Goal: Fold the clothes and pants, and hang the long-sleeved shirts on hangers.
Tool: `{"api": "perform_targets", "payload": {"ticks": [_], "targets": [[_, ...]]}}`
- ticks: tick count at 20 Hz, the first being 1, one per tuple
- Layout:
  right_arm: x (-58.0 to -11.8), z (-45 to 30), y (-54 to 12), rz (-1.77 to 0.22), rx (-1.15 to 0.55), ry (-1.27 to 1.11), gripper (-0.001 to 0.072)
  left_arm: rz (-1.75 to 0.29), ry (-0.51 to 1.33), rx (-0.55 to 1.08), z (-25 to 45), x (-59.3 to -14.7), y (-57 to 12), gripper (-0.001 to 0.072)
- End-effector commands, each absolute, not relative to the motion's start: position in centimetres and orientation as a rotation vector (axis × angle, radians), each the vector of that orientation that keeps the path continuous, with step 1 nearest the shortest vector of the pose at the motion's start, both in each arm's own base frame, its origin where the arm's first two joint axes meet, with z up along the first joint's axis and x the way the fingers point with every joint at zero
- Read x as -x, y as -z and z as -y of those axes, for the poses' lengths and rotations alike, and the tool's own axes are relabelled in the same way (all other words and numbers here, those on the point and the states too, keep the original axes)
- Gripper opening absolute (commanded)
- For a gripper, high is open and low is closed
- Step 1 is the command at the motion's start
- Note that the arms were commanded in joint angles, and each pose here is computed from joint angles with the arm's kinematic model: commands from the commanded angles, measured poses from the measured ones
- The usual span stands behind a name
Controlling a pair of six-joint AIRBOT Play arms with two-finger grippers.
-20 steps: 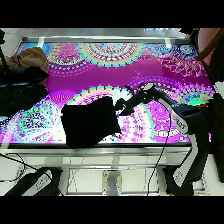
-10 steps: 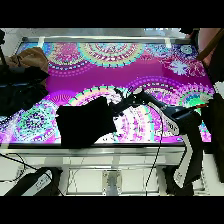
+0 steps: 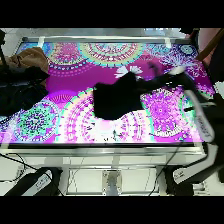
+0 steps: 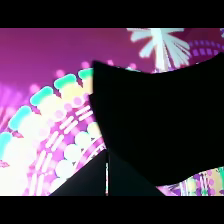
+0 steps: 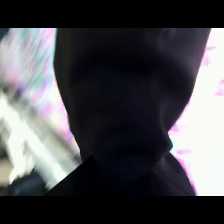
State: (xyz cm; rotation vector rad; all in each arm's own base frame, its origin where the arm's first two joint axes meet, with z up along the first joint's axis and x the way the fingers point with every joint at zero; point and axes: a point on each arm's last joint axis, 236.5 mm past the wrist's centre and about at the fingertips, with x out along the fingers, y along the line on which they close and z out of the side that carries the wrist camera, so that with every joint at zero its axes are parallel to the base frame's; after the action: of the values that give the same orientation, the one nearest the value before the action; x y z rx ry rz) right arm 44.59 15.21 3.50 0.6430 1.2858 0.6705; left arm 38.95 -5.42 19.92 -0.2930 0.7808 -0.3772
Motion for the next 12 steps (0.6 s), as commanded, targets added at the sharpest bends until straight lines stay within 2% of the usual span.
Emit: {"api": "perform_targets", "payload": {"ticks": [1,4,8,12], "targets": [[-43.2,-0.8,-9.8,-1.131,-0.643,-0.381,0.0035,-0.784,0.368,0.283,5.1,-38.9,-19.8,0.0009],[-38.4,10.9,-14.0,-1.0,-0.69,-0.12,0.0034,-0.789,0.358,0.273,4.9,-38.9,-19.6,0.001],[-26.7,25.5,-16.6,-0.845,-0.755,0.329,0.0034,-0.788,0.358,0.273,4.9,-38.9,-19.6,0.0009],[-14.7,32.8,-14.6,-0.737,-0.958,0.677,0.0035,-0.788,0.358,0.274,4.9,-38.9,-19.6,0.0009]]}}
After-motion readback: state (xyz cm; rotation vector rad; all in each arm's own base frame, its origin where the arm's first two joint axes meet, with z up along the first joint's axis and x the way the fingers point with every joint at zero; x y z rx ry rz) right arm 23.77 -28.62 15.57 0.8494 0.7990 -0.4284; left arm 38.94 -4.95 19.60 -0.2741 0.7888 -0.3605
